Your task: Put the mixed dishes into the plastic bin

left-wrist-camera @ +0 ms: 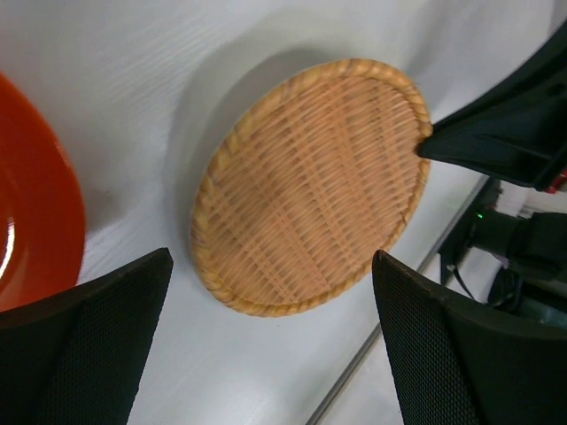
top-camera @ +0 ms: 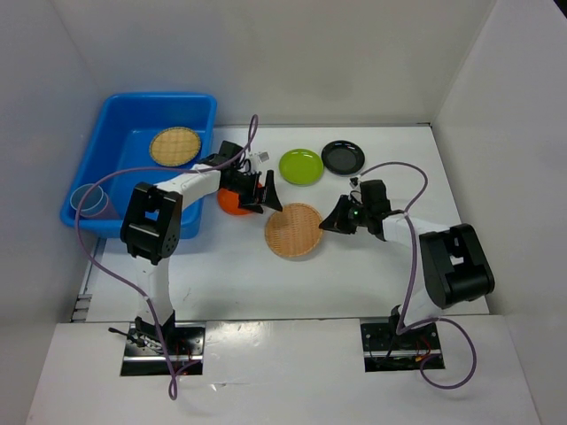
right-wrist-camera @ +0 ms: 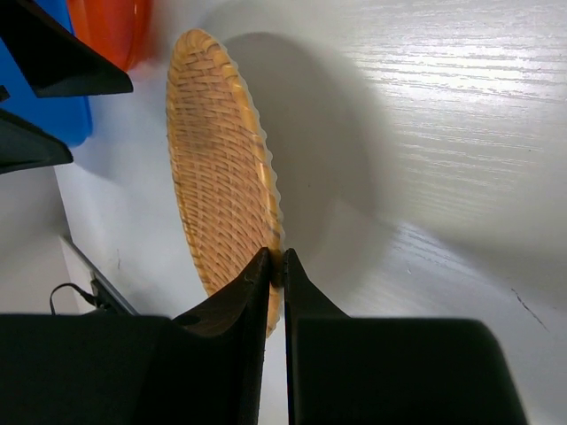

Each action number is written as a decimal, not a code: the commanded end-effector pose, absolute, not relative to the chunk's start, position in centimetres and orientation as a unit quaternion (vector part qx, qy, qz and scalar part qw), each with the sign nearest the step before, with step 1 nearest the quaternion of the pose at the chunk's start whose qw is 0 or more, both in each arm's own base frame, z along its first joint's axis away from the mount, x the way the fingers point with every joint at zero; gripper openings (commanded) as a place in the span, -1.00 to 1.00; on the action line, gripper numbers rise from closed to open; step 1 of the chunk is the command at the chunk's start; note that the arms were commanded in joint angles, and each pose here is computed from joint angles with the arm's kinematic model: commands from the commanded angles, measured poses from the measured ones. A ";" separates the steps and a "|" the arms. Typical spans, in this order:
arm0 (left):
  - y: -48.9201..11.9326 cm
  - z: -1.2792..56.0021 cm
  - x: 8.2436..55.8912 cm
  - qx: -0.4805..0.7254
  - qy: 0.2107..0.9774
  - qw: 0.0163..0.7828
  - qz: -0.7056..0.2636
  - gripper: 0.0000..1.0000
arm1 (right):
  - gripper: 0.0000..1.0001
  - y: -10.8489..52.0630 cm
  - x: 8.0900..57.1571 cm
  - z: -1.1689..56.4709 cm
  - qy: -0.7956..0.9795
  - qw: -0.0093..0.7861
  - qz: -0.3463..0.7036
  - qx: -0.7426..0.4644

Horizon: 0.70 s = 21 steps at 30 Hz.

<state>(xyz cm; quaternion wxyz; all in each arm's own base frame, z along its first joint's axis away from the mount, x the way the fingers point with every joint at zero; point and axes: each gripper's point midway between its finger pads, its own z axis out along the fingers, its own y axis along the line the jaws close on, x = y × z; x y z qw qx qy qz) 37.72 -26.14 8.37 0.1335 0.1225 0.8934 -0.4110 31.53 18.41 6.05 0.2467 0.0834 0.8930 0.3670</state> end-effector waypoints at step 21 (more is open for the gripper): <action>-25.3 3.7 32.2 0.102 0.906 0.080 -0.403 0.70 | -0.87 21.3 33.5 4.9 0.890 0.256 0.377 0.020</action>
